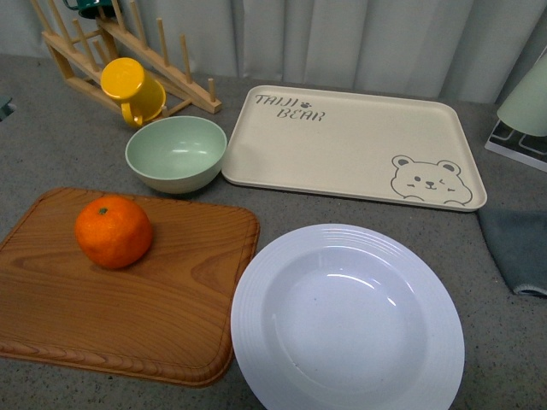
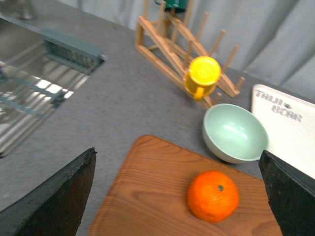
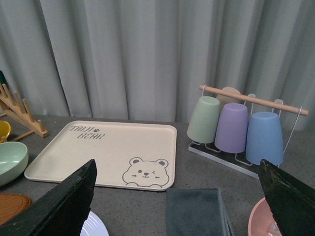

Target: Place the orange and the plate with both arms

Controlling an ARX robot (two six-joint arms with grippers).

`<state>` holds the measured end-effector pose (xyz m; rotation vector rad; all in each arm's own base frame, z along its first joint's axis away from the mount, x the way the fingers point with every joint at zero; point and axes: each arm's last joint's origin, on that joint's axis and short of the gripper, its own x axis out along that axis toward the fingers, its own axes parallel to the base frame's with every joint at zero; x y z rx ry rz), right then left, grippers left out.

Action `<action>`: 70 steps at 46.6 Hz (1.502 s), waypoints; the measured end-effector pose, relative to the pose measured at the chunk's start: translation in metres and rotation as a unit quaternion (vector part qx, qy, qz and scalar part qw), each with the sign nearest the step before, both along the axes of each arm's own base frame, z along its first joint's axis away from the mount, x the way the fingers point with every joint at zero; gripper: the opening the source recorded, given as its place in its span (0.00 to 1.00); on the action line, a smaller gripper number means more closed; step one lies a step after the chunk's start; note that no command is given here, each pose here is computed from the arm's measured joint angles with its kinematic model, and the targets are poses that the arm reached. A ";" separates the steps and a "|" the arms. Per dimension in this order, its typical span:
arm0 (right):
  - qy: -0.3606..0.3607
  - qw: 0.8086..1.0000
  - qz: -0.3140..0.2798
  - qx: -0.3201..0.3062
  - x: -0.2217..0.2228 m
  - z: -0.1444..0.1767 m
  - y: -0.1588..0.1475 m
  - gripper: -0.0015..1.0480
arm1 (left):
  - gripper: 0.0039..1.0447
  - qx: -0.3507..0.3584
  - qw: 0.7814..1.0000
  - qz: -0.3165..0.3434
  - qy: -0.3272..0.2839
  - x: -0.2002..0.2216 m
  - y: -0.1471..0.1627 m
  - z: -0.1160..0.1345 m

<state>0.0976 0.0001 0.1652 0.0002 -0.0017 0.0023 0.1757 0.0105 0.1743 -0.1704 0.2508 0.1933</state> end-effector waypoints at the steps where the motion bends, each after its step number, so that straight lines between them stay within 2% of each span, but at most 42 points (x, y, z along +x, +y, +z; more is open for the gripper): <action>1: 0.000 1.000 0.000 0.000 0.000 0.000 0.000 0.91 | 0.94 -0.004 1.000 -0.011 0.007 0.005 0.000 -0.001; 12: 0.000 1.000 0.000 0.000 0.000 0.000 0.000 0.91 | 0.94 -0.025 0.990 -0.076 0.119 0.057 0.003 -0.014; 23: 0.000 1.000 0.000 0.000 0.000 0.000 0.000 0.91 | 0.94 -0.035 0.961 -0.157 0.226 0.099 -0.011 -0.039; 37: 0.000 1.000 0.000 0.000 0.000 0.000 0.000 0.91 | 0.94 -0.039 0.946 -0.196 0.254 0.126 -0.023 -0.053; 49: 0.000 1.000 0.000 0.000 0.000 0.000 0.000 0.91 | 0.94 -0.048 0.925 -0.231 0.297 0.136 -0.034 -0.078; 70: 0.000 1.000 0.000 0.000 0.000 0.000 0.000 0.91 | 0.94 -0.048 0.923 -0.224 0.310 0.151 -0.033 -0.095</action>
